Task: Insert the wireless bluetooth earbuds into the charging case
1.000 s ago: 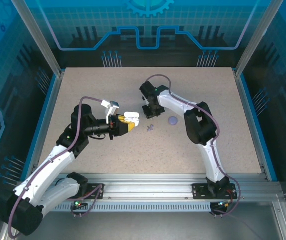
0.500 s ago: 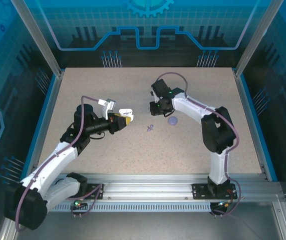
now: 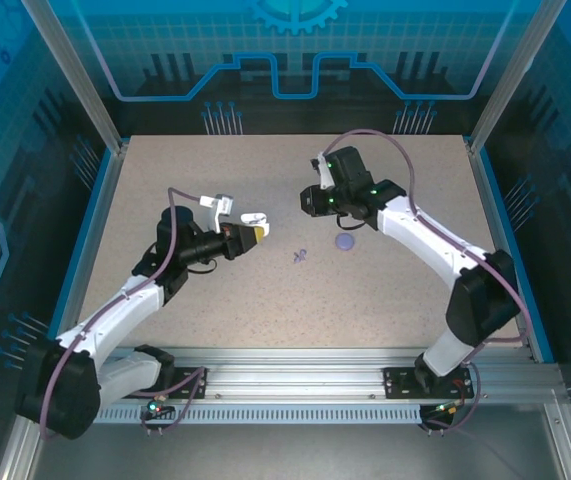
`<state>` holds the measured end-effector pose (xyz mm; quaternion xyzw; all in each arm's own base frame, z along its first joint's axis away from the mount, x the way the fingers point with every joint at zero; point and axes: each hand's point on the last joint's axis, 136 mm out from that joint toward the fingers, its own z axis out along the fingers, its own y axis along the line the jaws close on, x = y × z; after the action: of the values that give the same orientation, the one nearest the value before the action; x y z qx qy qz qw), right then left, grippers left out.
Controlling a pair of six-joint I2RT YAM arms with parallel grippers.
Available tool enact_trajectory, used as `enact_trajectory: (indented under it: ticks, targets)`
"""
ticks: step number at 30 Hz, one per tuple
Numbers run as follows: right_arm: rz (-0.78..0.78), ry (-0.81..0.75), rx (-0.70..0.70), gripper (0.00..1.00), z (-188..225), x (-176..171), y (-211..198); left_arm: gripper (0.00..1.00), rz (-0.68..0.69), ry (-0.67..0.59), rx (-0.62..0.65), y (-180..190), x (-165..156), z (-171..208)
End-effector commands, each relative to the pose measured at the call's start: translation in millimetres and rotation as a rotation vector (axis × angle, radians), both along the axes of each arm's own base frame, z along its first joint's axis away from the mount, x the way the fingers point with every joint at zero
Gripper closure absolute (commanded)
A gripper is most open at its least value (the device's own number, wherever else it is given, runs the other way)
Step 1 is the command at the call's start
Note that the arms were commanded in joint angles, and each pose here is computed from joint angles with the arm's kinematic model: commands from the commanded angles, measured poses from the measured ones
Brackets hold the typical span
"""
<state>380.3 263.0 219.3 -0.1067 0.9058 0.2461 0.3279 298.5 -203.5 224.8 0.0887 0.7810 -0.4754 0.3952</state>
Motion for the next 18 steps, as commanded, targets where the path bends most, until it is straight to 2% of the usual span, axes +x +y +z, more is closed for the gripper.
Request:
enact_trajectory:
  ticks: [1, 9, 18]
  targets:
    - [0.026, -0.073, 0.087, 0.78, 33, -12, 10, 0.88, 0.012, -0.032, -0.02, -4, 6, 7]
    - [0.067, -0.22, 0.142, 0.78, 87, -41, 26, 0.88, -0.006, -0.075, -0.026, -20, 12, 19]
    - [0.077, -0.322, 0.205, 0.78, 122, -63, 41, 0.88, -0.034, -0.213, -0.041, -34, 9, 47]
